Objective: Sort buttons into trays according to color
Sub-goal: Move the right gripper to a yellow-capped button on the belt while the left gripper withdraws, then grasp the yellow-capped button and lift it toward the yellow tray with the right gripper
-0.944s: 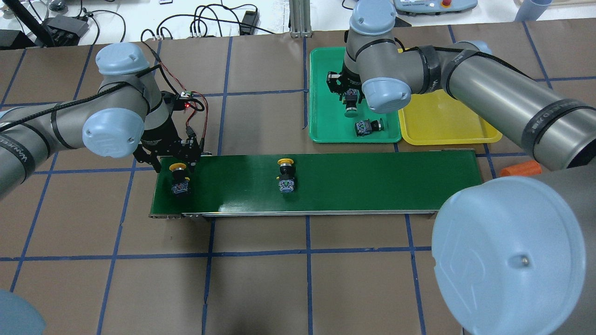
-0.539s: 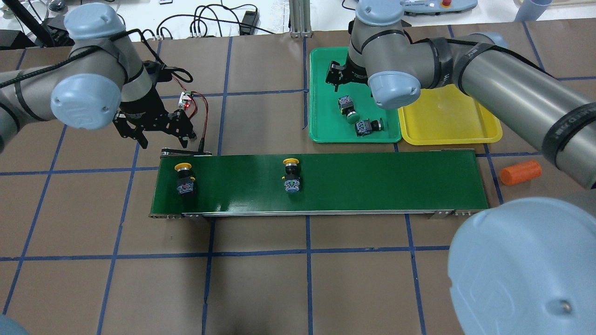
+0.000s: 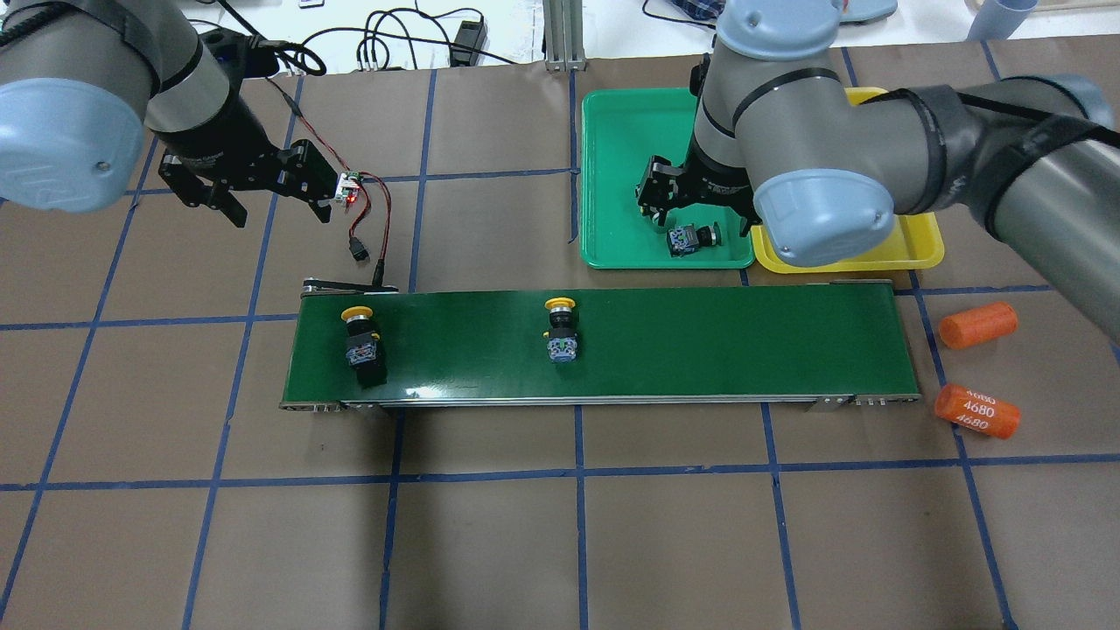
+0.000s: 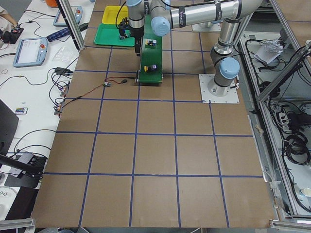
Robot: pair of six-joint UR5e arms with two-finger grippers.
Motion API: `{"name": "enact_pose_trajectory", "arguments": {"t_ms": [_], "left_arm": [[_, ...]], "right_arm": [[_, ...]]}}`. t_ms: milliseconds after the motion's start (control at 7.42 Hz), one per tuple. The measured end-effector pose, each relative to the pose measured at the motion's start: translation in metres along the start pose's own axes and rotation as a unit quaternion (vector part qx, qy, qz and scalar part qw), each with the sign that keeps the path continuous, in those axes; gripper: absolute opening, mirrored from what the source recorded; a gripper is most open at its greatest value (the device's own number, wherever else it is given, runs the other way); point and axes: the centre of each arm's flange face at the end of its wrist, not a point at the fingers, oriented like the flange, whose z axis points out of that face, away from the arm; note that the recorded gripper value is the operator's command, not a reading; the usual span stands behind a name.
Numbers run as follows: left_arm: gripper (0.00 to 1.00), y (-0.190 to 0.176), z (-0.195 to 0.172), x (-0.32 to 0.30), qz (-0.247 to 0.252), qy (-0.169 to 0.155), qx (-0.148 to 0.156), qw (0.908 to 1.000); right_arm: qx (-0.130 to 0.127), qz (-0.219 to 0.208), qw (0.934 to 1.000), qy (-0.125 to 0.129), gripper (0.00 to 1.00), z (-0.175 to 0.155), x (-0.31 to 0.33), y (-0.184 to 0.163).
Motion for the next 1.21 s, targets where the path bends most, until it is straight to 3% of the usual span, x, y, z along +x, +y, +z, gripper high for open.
{"name": "enact_pose_trajectory", "arguments": {"t_ms": [404, 809, 1213], "left_arm": [[1.00, 0.009, -0.012, 0.001, -0.002, -0.001, 0.012, 0.9999], [1.00, 0.016, -0.017, 0.010, -0.009, -0.003, 0.006, 0.9999], [1.00, 0.044, -0.034, 0.072, -0.014, -0.020, 0.017, 0.9996]], "right_arm": [[-0.020, -0.019, 0.9996, 0.000, 1.00, 0.008, -0.001, 0.046], [-0.013, -0.056, 0.9983, -0.008, 1.00, 0.022, -0.036, 0.059], [-0.014, -0.079, 0.9967, -0.012, 1.00, 0.053, -0.065, 0.065]]}}
